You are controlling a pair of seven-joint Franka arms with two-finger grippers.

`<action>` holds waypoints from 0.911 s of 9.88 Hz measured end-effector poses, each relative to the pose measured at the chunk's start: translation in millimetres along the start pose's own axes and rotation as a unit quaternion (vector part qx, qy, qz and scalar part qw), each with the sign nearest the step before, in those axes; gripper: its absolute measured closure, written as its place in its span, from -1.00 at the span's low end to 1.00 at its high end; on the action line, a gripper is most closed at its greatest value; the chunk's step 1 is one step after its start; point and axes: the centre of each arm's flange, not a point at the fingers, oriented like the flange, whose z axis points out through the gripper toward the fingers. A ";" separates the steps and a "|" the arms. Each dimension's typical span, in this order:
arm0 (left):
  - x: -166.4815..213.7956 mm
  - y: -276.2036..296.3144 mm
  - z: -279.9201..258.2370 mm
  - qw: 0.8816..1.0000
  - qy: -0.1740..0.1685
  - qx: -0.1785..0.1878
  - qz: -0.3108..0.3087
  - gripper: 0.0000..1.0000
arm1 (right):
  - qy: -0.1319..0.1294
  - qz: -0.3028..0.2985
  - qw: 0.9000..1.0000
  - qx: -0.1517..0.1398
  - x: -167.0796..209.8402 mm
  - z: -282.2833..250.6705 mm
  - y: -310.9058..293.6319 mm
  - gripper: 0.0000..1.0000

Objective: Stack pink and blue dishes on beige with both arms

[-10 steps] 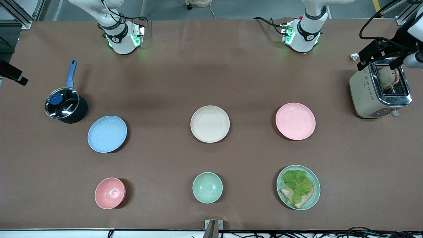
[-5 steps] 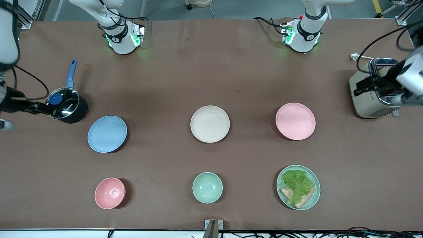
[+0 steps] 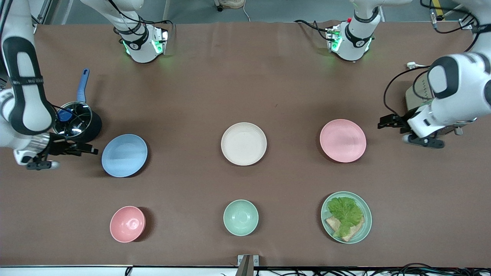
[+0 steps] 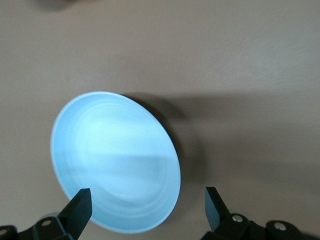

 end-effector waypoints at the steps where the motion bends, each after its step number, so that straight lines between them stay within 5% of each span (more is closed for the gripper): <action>1: 4.3 -7.6 22.2 1.000 -0.002 0.000 -0.002 -0.95 | 0.007 -0.007 1.000 0.014 -5.8 21.8 8.9 -1.00; 3: 8.7 -18.7 66.3 0.999 0.002 -0.017 -0.029 -0.93 | 0.014 -0.015 0.999 0.042 -13.8 51.4 18.4 -0.90; 6: 11.6 -29.5 119.9 0.997 -0.006 -0.042 -0.068 -0.72 | 0.006 -0.012 0.999 0.046 -22.1 64.6 22.7 -0.53; 8: 11.0 -33.4 130.9 0.997 -0.011 -0.040 -0.072 -0.55 | 0.007 -0.010 0.999 0.043 -23.5 66.5 24.5 0.13; 9: 11.4 -33.4 131.5 0.996 -0.008 -0.046 -0.079 -0.18 | 0.008 -0.008 0.999 0.043 -23.9 65.6 26.2 0.42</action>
